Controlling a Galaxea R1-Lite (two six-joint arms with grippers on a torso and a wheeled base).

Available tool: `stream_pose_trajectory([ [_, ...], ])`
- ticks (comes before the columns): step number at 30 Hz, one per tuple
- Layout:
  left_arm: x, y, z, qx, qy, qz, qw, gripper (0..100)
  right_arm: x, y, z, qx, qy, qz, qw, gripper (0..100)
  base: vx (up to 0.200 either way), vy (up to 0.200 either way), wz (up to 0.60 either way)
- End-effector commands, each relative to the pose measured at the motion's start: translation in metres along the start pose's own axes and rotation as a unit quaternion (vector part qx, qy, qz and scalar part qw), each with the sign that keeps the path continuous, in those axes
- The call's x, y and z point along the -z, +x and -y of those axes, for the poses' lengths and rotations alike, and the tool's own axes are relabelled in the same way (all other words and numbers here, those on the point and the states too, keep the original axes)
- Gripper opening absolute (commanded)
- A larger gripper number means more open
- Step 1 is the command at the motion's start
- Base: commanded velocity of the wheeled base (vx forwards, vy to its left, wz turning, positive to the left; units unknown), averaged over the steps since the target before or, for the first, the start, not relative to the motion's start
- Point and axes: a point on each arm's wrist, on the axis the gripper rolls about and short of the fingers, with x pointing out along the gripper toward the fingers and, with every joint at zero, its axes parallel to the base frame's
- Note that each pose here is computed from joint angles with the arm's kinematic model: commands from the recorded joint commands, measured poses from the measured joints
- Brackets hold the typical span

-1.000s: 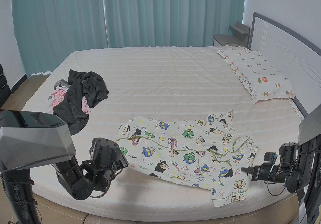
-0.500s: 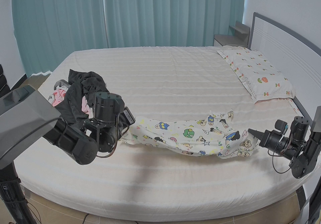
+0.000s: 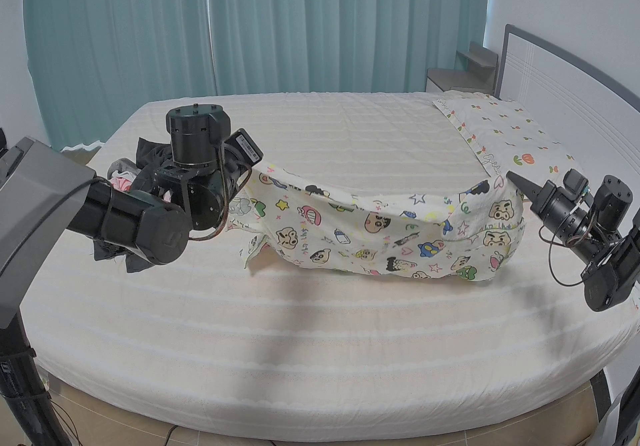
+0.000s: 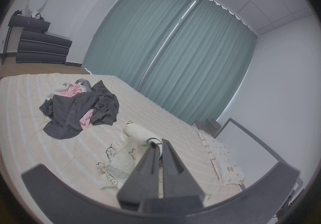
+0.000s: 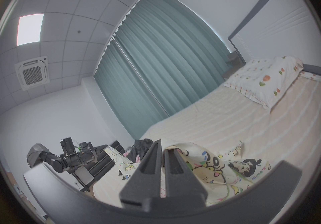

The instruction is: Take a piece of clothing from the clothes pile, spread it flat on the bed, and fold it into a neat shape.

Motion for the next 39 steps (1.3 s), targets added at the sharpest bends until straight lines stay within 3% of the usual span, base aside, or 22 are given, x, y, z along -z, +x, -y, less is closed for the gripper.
stream_pose_trajectory([
  [1, -0.026, 0.007, 0.013, 0.019, -0.017, 0.042, 0.9988, 0, -0.030, 0.023, -0.010, -0.022, -0.012, 0.046, 0.9986, 0, 0.000, 0.000, 0.00],
  [9, -0.057, -0.003, 0.026, 0.046, -0.027, 0.089, 0.9946, 0, -0.053, 0.023, -0.029, -0.034, -0.027, 0.082, 0.9957, 0, 0.000, 0.000, 0.00],
  [13, -0.086, -0.022, 0.033, 0.065, -0.039, 0.114, 0.9906, 0, -0.066, 0.018, -0.048, -0.053, -0.035, 0.097, 0.9933, 0, 0.000, 0.000, 0.00],
  [16, -0.086, -0.021, 0.030, 0.060, -0.034, 0.109, 0.9916, 0, -0.067, 0.020, -0.049, -0.051, -0.032, 0.092, 0.9940, 0, 0.000, 0.000, 0.00],
  [18, -0.078, -0.017, 0.020, 0.033, 0.004, 0.085, 0.9958, 0, -0.073, 0.021, -0.056, -0.053, -0.032, 0.095, 0.9935, 0, 0.000, 0.000, 0.00],
  [21, -0.074, -0.025, 0.013, 0.025, 0.013, 0.071, 0.9970, 0, -0.085, 0.011, -0.069, -0.065, -0.033, 0.110, 0.9913, 0, 0.000, 0.000, 0.00],
  [27, -0.099, -0.048, 0.010, 0.033, -0.002, 0.103, 0.9941, 0, -0.109, -0.007, -0.101, -0.099, -0.037, 0.137, 0.9849, 0, 0.000, 0.000, 0.00],
  [32, -0.108, -0.051, 0.001, 0.032, -0.006, 0.124, 0.9918, 0, -0.114, -0.010, -0.108, -0.102, -0.037, 0.138, 0.9844, 0, 0.000, 0.000, 0.00],
  [35, -0.105, -0.061, -0.007, 0.020, 0.005, 0.104, 0.9943, 0, -0.120, -0.016, -0.114, -0.106, -0.042, 0.148, 0.9824, 0, 0.000, 0.000, 0.00],
  [39, -0.087, -0.074, -0.022, 0.020, 0.038, 0.026, 0.9987, 0, -0.122, -0.016, -0.115, -0.107, -0.043, 0.149, 0.9821, 0, 0.000, 0.000, 0.00],
])
